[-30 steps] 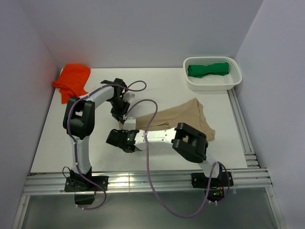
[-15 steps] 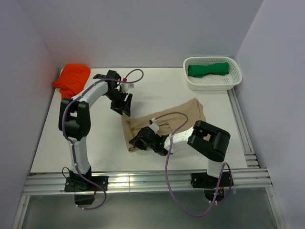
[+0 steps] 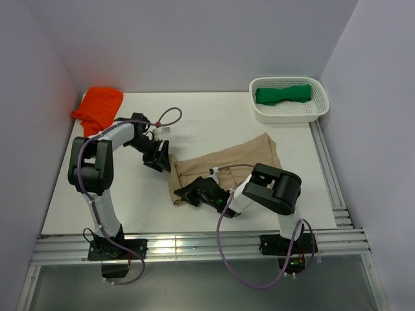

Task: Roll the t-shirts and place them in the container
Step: Roll the tshirt

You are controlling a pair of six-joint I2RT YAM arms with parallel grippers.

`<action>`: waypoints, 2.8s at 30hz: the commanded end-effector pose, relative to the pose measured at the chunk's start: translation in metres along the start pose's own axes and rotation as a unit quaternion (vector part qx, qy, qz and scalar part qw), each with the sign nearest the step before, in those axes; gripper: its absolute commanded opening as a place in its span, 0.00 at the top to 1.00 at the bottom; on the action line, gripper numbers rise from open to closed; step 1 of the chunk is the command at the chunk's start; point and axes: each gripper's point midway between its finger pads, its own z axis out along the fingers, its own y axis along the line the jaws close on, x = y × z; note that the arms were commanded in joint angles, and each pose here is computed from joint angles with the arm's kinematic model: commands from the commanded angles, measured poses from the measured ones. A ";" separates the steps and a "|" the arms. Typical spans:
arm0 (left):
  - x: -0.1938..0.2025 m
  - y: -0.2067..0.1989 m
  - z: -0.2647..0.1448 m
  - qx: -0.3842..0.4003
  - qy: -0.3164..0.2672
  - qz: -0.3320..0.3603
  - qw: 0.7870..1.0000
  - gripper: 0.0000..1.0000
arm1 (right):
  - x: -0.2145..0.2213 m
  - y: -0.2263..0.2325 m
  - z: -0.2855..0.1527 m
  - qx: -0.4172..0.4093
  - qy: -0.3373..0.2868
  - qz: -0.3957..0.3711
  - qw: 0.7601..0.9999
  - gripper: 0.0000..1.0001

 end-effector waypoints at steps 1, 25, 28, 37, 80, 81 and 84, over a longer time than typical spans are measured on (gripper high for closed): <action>-0.021 -0.004 0.009 0.027 -0.038 0.010 0.999 0.37 | 0.000 0.013 -0.002 -0.033 0.004 0.027 0.999 0.95; -0.044 0.016 0.034 -0.102 -0.026 0.010 0.994 0.88 | 0.025 -0.013 -0.005 0.088 0.002 -0.132 0.987 0.84; -0.043 0.020 0.031 -0.137 -0.021 0.020 0.990 0.90 | 0.032 -0.013 -0.010 0.108 -0.002 -0.164 0.981 0.72; -0.042 0.030 0.019 -0.201 -0.009 0.058 0.978 0.89 | 0.035 -0.004 -0.038 0.201 -0.040 -0.274 0.940 0.56; -0.046 0.014 0.022 -0.240 0.021 0.082 0.967 0.88 | 0.012 0.009 0.014 0.332 -0.110 -0.444 0.825 0.49; -0.046 0.014 0.022 -0.240 0.021 0.082 0.967 0.88 | 0.015 0.005 0.015 0.333 -0.105 -0.443 0.826 0.48; -0.046 0.014 0.024 -0.238 0.024 0.079 0.968 0.88 | 0.019 -0.002 0.018 0.333 -0.093 -0.441 0.828 0.46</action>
